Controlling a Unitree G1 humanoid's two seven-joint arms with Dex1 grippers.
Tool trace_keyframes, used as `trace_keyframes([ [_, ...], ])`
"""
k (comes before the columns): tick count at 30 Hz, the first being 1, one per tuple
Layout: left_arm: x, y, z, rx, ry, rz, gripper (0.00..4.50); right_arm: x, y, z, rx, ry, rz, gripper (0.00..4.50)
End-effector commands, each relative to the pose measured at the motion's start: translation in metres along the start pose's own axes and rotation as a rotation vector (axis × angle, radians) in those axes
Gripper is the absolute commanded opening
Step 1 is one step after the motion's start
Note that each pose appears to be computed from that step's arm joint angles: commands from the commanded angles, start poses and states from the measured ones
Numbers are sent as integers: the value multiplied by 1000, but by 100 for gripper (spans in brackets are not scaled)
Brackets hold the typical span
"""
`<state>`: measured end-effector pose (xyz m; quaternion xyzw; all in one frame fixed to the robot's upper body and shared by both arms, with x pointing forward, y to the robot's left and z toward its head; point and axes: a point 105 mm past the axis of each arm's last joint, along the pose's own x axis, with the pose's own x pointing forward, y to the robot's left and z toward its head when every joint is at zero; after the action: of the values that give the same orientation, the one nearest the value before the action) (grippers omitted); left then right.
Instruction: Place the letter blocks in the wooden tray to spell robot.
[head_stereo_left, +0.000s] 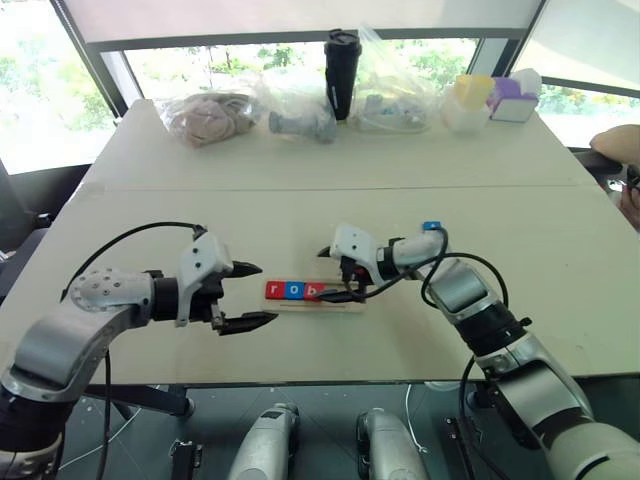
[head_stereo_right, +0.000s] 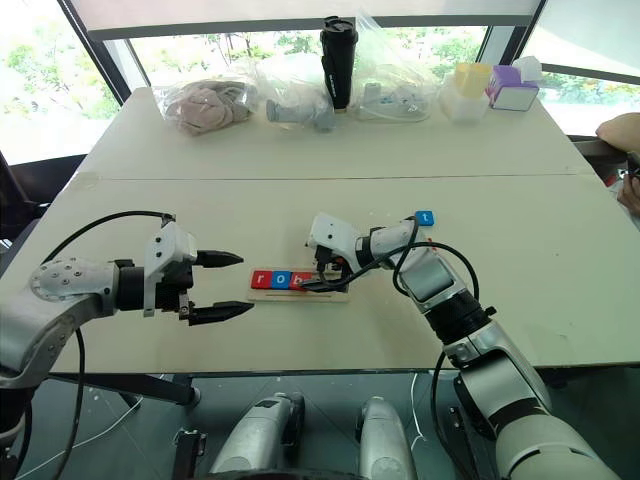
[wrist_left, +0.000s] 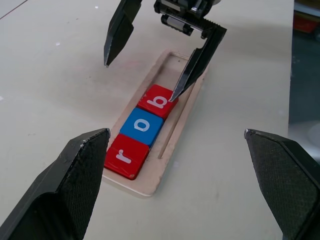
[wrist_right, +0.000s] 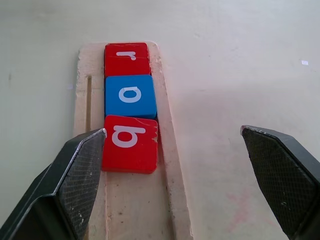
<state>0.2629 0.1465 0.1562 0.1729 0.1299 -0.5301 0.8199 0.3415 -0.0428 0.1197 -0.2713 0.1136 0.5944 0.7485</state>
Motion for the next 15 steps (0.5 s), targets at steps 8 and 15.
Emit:
trace_keyframes([
  [8, 0, 1, 9, 40, -23, 6, 450, -3, 8, 15, -78, -32, 10, 447],
  [15, 1, 2, 10, 39, -28, 11, 450, 2, 6, 2, -78, 14, -2, 447],
])
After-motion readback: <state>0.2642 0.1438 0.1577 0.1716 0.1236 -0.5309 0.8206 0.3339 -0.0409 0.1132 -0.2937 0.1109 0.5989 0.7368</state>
